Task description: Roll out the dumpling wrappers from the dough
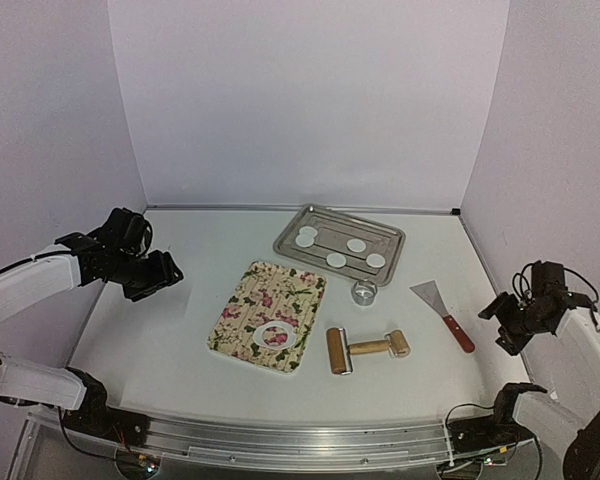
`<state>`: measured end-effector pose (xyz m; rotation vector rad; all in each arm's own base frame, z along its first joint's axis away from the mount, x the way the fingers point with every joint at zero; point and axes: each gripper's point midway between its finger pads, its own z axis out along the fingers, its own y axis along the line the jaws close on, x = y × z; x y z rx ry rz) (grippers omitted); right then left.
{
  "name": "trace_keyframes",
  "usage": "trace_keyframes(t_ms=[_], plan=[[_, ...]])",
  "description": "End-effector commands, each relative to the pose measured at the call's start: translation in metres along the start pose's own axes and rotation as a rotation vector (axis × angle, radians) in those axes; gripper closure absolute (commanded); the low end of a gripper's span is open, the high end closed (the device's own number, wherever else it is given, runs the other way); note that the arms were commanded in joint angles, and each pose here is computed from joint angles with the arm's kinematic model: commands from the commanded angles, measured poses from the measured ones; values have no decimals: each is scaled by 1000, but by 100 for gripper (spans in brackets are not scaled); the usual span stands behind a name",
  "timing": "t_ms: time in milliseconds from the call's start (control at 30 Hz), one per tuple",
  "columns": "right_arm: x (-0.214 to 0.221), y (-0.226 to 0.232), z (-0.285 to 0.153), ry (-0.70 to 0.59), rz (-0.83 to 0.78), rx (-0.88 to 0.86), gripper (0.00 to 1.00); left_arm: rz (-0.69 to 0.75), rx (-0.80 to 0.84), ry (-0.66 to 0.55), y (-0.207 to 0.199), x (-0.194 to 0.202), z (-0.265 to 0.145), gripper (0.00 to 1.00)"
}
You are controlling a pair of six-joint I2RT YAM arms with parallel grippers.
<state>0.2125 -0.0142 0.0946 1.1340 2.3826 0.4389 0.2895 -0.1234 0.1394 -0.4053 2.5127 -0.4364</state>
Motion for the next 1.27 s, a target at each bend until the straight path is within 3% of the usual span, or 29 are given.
trace_keyframes(t_ms=[0,167,300,433,600,833,1233], plan=[[-30,42,-45,-135,-182,-115,22,-33,-66,-83,9,-20,-14,1],[-55,83,-80,-190,-308,-175,21,-18,-76,-155,5,-38,-26,0],[-65,109,-97,-263,-488,-115,19,21,-58,-245,-3,-60,-42,0],[-54,135,-108,-346,-676,-44,19,44,-52,-341,-5,-76,-62,1],[-39,157,-117,-475,-792,-14,19,48,-47,-434,-1,-85,-84,0],[-13,177,-88,-470,-794,-62,19,35,-39,-467,10,-77,-88,1],[-6,184,-70,-446,-780,-81,18,40,-66,-481,11,-82,-84,1]])
